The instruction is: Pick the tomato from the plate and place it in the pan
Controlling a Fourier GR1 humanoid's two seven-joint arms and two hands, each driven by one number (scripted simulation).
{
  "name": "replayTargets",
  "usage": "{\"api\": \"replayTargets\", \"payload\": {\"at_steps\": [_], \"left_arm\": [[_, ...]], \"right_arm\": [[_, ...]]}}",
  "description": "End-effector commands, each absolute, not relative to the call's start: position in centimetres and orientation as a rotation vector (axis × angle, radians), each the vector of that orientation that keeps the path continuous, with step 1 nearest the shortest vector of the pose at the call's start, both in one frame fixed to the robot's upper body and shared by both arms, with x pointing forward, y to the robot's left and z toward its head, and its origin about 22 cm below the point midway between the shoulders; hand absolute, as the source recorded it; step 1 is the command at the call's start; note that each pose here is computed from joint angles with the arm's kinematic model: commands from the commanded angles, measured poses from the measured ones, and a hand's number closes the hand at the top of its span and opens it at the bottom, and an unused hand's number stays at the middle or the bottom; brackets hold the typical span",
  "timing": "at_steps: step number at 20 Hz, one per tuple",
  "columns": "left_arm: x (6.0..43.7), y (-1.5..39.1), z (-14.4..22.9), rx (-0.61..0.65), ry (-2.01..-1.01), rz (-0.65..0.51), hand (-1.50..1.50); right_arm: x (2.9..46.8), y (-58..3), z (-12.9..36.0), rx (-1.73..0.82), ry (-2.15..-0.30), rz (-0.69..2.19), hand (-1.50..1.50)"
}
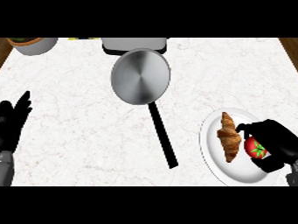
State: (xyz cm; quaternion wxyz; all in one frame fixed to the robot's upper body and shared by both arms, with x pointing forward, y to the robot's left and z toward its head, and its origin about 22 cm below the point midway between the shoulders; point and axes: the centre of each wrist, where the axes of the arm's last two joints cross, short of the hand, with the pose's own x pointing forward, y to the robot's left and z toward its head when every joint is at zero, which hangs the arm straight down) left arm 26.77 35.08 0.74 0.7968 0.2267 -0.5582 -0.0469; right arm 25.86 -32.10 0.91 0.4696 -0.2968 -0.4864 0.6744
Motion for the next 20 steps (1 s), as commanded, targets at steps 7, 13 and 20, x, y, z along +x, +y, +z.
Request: {"api": "replayTargets", "payload": {"at_steps": [7,13,20], "left_arm": [[27.8,35.0,1.5,0.472,-1.221,-0.123,0.0],[29.2,32.7,2.2,0.44,-1.259,-0.168,0.0],[29.0,33.6,1.9,0.464,-1.228,-0.153,0.0]], "right_arm": [[33.7,-32.6,8.1,-0.75,-1.312,1.722,1.5],[39.1,-33.9,15.5,-0.774,-1.59,1.743,1.5],[42.1,-31.6,19.2,-0.59,-2.146,1.577,1.5]]}}
